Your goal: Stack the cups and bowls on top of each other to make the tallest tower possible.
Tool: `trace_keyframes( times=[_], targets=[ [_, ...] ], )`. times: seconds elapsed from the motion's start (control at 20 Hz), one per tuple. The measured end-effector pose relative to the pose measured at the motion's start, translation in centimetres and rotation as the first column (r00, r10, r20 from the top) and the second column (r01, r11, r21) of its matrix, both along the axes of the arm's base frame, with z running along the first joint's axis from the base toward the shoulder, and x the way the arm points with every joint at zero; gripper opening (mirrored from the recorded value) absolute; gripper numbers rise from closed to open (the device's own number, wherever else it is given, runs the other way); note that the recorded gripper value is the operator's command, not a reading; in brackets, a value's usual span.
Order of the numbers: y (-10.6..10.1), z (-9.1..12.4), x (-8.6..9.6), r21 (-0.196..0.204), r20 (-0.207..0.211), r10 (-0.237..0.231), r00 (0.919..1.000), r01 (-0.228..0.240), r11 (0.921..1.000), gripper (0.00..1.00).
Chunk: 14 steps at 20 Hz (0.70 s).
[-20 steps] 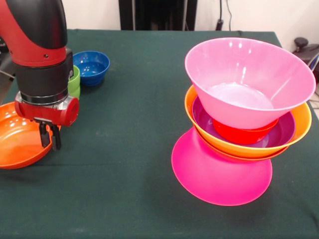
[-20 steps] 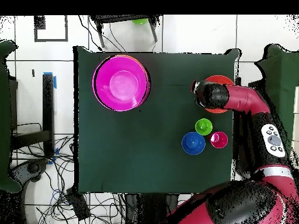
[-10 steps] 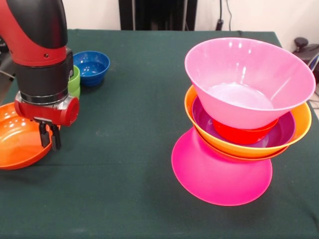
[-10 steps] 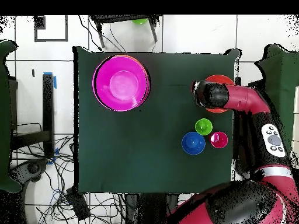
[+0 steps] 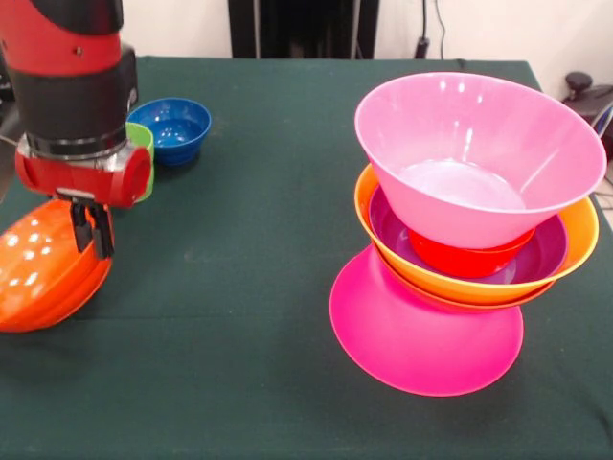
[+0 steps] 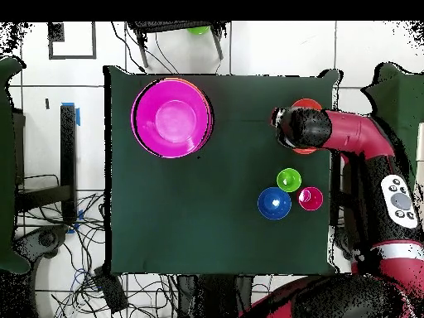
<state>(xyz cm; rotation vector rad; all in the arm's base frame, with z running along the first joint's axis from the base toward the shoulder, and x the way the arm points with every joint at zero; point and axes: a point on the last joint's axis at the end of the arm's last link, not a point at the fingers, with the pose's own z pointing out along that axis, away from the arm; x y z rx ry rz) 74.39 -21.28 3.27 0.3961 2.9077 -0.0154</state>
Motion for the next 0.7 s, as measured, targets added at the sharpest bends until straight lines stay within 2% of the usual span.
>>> trace_keyframes(
  times=[0.15, 0.2, 0.3, 0.35, 0.6, 0.65, 0.7],
  targets=[
    [0.8, 2.0, 0.8, 0.004, -0.002, 0.007, 1.0000, -0.007, 1.0000, 0.00],
    [1.7, 3.7, 1.4, 0.006, 0.000, 0.015, 0.9999, -0.015, 0.9999, 0.00],
    [2.2, 4.7, 1.8, 0.009, 0.004, 0.019, 0.9998, -0.019, 0.9998, 0.00],
    [2.9, 6.2, 2.3, 0.010, 0.008, 0.025, 0.9997, -0.025, 0.9996, 0.00],
    [4.7, 9.4, 3.2, 0.011, 0.006, 0.042, 0.9991, -0.042, 0.9991, 0.00],
    [5.7, 11.0, 3.7, 0.015, 0.003, 0.051, 0.9987, -0.051, 0.9986, 0.00],
    [6.1, 11.5, 3.8, 0.017, 0.001, 0.054, 0.9986, -0.054, 0.9984, 0.00]
  ],
)
